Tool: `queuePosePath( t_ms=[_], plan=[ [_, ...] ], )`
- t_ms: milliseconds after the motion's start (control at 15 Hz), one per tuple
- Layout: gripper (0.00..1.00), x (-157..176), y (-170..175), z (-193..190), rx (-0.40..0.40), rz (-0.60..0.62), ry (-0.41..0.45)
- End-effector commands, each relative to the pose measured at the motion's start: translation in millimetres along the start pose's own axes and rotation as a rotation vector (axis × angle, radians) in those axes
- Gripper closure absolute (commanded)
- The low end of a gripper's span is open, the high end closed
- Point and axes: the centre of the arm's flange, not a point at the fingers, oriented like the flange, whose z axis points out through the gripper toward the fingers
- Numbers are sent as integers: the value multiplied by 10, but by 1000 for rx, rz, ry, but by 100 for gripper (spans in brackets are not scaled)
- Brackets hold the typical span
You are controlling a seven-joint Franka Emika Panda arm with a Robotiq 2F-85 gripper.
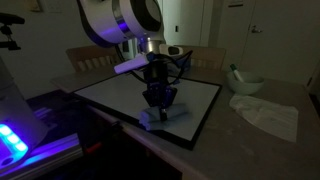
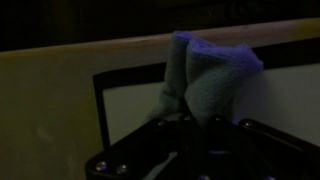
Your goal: Use the grey towel to wipe the board
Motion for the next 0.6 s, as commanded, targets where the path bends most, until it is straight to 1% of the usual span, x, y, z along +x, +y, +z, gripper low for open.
queuePosePath(
  t_ms=[0, 67, 133, 400, 467, 533],
  plan=[
    [98, -111, -197, -137, 31, 18, -41],
    [98, -111, -205, -144, 28, 25, -44],
    [90, -24, -167, -73, 15, 8, -26],
    [90, -41, -215, -89, 15, 12, -34],
    [98, -9, -235, -81, 19, 8, -39],
    [98, 17, -311, -100, 5, -12, -40]
  ],
)
